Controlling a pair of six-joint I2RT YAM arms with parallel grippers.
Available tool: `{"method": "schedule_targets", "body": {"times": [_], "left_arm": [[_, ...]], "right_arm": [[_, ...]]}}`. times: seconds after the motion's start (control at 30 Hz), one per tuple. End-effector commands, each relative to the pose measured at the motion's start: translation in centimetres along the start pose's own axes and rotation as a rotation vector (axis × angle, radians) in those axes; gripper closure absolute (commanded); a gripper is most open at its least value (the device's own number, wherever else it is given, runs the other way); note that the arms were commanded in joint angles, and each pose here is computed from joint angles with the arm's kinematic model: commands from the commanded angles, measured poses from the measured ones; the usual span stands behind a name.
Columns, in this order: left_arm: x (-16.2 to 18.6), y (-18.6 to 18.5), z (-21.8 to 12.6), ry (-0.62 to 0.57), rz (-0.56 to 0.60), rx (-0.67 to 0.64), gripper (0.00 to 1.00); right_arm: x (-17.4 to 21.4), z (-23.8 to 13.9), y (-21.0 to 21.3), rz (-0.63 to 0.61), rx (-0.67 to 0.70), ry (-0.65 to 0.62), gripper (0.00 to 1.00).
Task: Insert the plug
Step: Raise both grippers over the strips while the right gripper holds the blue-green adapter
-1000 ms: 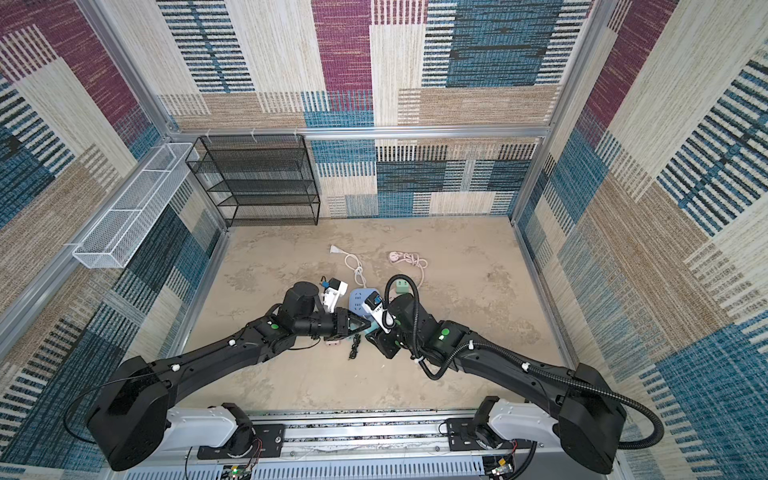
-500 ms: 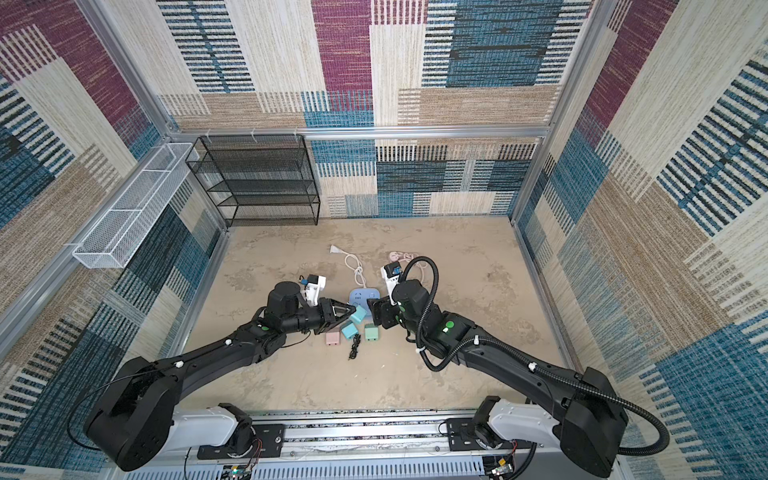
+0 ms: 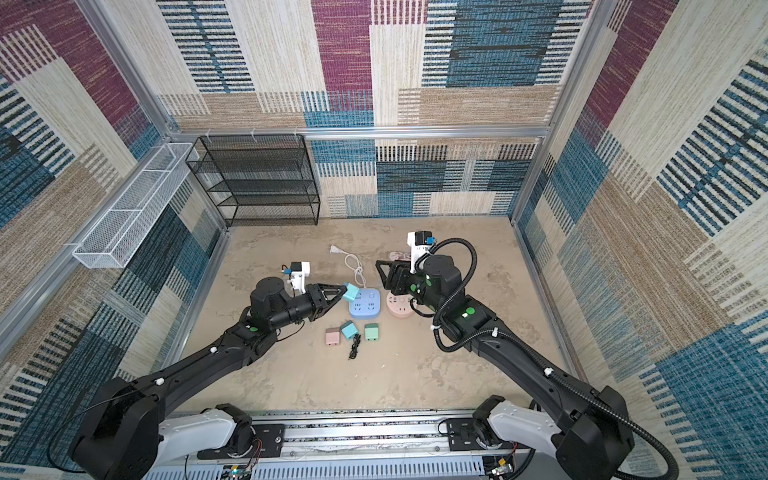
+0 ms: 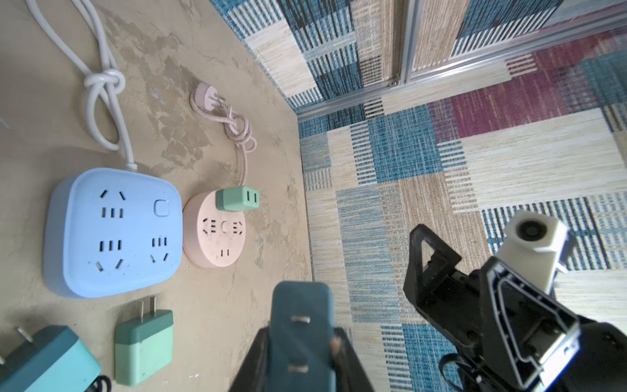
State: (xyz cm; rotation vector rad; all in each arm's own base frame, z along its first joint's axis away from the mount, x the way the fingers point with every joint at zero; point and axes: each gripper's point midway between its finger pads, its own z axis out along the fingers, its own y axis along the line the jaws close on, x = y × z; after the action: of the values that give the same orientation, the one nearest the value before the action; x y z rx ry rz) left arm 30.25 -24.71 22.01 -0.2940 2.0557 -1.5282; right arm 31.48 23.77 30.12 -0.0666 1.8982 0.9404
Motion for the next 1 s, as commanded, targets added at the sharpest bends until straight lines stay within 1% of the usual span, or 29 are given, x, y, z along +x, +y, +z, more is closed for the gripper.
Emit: {"method": "schedule_targets", "body": {"times": [0.0,0.07,0.17,0.27,0.3,0.4,0.57,0.73,0.87,0.97], "left_arm": [[-1.8,-2.0,-0.5,-0.091,0.004,0.061,1.0],[-2.0,-2.7,-0.6,-0.099,0.007,0.075,1.0],[-2.3,-3.4,-0.4,-0.098,-0.001,0.103,1.0],[-2.2,-3.4,0.1,-0.081,-0.025,0.116,1.0],[-2.4,-4.0,0.2,-0.087,-0.018,0.148,1.0],[-2.5,-4.1,0.5,-0.089,-0.041,0.175,1.0],[-2.6,-4.1,0.5,-0.112,-0.045,0.172,1.0],[-2.4,-4.5,0.4,-0.119,-0.04,0.176,1.0],[-2.8,-4.8,0.2,-0.144,-0.058,0.208,1.0],[-2.8,-5.3,0.4,-0.147,-0.066,0.236,1.0]], "right_arm": [[-0.2,-0.3,0.8,0.123,-0.089,-0.007,0.44],[0.3,-0.1,0.9,0.172,-0.132,0.001,0.46],[1.3,0.4,0.8,0.223,-0.163,0.023,0.47],[2.0,0.8,0.7,0.237,-0.176,0.038,0.45],[2.2,0.9,0.5,0.238,-0.171,0.041,0.44],[2.5,1.1,0.2,0.253,-0.173,0.036,0.43],[3.0,1.3,0.2,0.307,-0.209,0.029,0.46],[3.2,1.6,0.6,0.328,-0.249,0.033,0.49],[3.3,1.8,1.4,0.356,-0.305,0.043,0.53],[3.6,2.0,1.9,0.391,-0.35,0.058,0.54]]}}
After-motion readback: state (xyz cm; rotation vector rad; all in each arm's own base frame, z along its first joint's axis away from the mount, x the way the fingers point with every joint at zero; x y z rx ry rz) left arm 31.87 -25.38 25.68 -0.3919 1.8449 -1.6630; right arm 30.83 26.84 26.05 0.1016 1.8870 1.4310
